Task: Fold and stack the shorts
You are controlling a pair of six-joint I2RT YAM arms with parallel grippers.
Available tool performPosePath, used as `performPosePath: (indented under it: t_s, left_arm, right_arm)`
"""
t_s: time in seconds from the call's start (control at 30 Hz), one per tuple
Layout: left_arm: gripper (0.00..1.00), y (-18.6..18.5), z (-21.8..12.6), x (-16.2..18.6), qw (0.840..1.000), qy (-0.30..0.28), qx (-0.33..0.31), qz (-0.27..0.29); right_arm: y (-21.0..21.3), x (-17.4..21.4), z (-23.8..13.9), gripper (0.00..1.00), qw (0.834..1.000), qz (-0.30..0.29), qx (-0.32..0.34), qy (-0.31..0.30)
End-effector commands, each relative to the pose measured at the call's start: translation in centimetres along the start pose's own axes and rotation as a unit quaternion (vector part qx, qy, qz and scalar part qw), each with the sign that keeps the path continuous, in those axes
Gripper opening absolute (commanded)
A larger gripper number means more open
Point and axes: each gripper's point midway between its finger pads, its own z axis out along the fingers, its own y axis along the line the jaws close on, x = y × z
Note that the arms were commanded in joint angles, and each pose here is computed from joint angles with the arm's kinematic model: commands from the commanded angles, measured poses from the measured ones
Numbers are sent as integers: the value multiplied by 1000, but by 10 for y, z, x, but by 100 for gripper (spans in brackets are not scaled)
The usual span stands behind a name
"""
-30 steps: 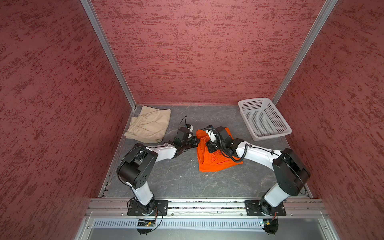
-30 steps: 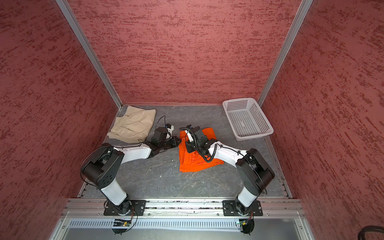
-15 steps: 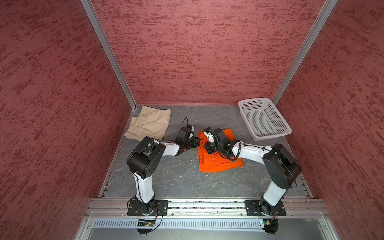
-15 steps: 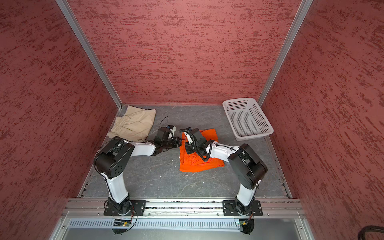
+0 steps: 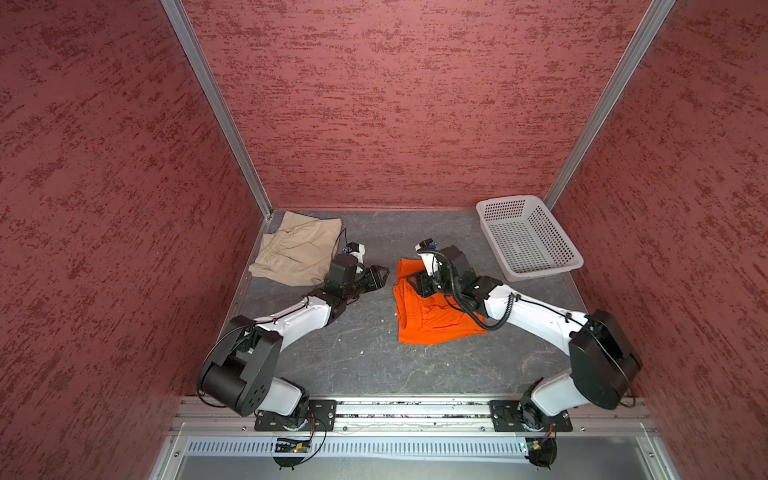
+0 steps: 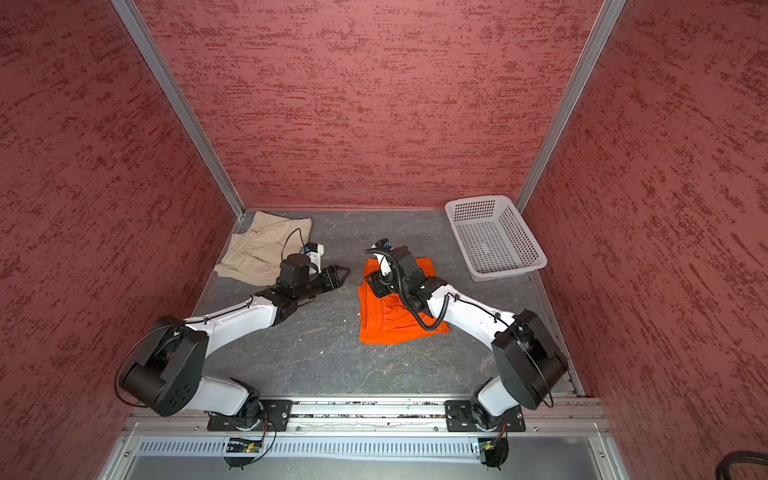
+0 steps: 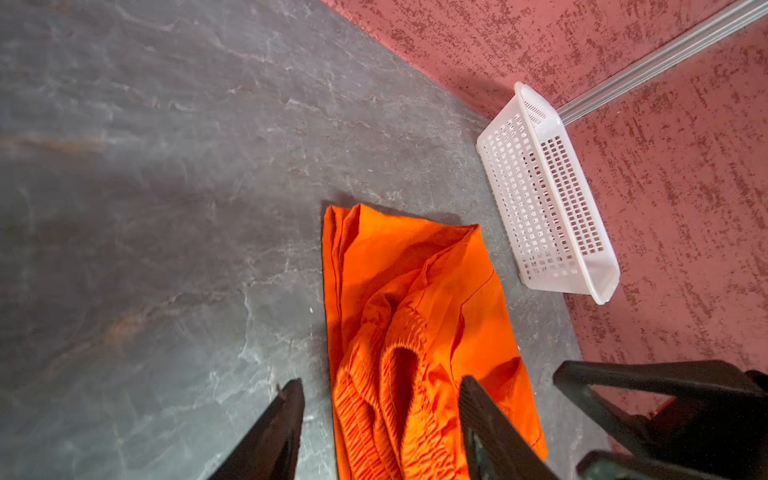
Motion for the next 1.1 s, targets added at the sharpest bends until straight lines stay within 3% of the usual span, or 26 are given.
performPosePath:
  t_s: [0.0, 0.17, 0.3, 0.43, 0.53, 0.63, 0.77, 1.07]
  left_arm:
    - [66, 3, -2, 28, 998, 28, 7, -51]
    - [69, 2, 2, 54, 996, 48, 15, -77]
    - [73, 7, 9, 73, 991, 72, 24, -106]
    - [74, 8, 15, 85, 989, 87, 23, -113]
    - [74, 11, 15, 89, 989, 89, 19, -120]
    - [75, 11, 16, 91, 988, 93, 18, -121]
    - [76, 12, 19, 96, 987, 105, 19, -124]
    - [77, 17, 34, 111, 981, 128, 21, -141]
  right_arm:
    - [-14, 41, 16, 37, 998, 26, 13, 56]
    - [-22, 75, 46, 23, 993, 70, 16, 98]
    - [-28, 100, 63, 18, 988, 92, 12, 121]
    - [-25, 109, 68, 19, 986, 104, -4, 127]
    - [-18, 95, 57, 37, 989, 100, -12, 111]
    - [-18, 76, 36, 42, 992, 100, -16, 82]
    - [-31, 75, 15, 40, 991, 113, -7, 70]
    - [-55, 137, 20, 26, 980, 138, 33, 138]
